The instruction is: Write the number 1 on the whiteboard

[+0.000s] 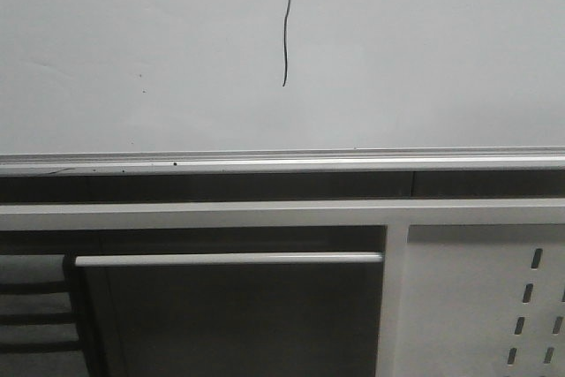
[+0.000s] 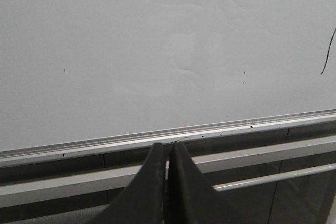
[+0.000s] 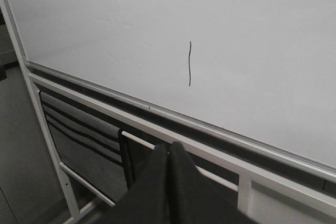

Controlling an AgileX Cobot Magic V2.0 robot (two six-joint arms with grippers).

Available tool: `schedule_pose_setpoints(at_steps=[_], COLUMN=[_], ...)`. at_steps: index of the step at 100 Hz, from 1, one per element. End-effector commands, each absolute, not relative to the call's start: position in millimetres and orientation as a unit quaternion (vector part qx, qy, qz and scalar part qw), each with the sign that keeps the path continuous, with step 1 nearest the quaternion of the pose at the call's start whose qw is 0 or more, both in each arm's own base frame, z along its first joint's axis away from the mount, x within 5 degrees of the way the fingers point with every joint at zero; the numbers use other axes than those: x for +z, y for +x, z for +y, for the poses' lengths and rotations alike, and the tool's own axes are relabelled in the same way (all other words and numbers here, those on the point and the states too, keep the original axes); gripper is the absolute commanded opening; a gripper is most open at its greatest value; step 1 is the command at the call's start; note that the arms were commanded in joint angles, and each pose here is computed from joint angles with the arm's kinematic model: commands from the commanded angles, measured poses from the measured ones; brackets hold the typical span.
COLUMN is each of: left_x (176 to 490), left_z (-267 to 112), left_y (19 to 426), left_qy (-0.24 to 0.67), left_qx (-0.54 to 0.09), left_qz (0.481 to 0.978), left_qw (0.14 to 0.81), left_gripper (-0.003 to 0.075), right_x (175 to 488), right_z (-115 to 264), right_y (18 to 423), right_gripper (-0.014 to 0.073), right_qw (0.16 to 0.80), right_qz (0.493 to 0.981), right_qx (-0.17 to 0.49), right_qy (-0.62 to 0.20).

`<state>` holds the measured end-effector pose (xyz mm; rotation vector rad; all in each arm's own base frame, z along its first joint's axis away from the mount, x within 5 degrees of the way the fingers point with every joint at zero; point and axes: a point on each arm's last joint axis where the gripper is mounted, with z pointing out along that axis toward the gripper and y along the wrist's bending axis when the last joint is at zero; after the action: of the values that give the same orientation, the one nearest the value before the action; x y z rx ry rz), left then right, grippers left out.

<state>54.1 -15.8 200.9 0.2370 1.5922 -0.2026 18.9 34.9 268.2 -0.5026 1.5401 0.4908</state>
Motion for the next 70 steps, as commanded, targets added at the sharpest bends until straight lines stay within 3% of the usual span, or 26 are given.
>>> schedule_pose_setpoints(at_steps=[1,44,70], left_x=[195.2,195.2,195.2], left_z=[-15.3,-15.4,-15.4], left_y=[54.1,54.1,54.1], left_qy=[0.095,0.094,0.094], left_qx=[-0.098,-0.099,-0.099], left_qz=[0.694,0.694,0.694], left_qw=[0.707,0.707,0.707], left_gripper=[-0.002,-0.002,-0.002], right_x=[281.2,281.2,262.6], right_z=[32.0,31.9,15.2], right_y=[18.6,18.7,47.3], right_gripper=[-0.0053,-0.0053,-0.0053], right_qw=[0.691,0.691,0.741], right_qz=[0.661,0.661,0.655], right_qx=[0.219,0.218,0.118], right_qy=[-0.197,-0.197,-0.087])
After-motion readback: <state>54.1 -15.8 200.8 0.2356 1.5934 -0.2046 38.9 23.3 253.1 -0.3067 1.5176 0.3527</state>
